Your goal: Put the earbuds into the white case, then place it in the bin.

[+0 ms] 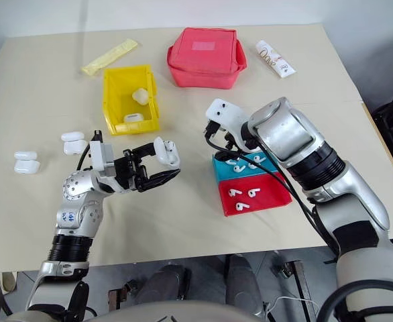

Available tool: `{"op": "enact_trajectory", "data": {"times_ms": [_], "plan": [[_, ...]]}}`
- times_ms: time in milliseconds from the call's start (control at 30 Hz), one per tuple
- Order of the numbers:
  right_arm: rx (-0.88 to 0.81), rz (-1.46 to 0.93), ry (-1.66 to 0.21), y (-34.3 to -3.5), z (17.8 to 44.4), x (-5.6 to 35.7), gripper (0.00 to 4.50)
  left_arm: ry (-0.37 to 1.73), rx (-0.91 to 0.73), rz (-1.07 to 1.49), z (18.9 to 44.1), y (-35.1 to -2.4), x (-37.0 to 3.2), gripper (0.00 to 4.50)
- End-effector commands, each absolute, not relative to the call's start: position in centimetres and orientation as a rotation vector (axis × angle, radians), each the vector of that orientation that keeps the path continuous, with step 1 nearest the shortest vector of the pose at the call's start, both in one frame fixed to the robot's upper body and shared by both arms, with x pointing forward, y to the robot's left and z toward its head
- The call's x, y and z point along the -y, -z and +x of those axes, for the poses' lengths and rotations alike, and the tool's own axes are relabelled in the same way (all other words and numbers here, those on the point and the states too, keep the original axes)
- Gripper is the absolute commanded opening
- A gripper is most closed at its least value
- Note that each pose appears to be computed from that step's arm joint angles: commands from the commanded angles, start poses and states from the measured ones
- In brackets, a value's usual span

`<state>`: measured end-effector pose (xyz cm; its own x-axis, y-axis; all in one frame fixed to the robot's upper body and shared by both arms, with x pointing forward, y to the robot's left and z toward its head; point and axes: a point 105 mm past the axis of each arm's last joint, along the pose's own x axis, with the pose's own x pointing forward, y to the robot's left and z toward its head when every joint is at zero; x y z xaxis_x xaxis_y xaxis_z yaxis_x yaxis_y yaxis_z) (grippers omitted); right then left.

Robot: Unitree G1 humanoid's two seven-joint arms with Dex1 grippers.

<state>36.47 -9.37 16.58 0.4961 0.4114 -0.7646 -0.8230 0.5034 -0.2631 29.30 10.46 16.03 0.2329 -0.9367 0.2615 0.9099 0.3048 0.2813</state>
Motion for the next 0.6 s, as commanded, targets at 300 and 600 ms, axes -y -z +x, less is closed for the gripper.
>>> {"op": "enact_trajectory", "data": {"times_ms": [300, 600], "plan": [[-0.677, -0.758, -0.763, -18.2, 35.3, 12.9, 3.31, 1.279, 0.444, 0.089, 29.5, -16.6, -10.4, 2.76], [-0.723, -0.772, -0.792, -17.5, 34.4, 13.2, 2.84, 1.278, 0.442, 0.076, 29.2, -16.4, -10.1, 2.76]]}}
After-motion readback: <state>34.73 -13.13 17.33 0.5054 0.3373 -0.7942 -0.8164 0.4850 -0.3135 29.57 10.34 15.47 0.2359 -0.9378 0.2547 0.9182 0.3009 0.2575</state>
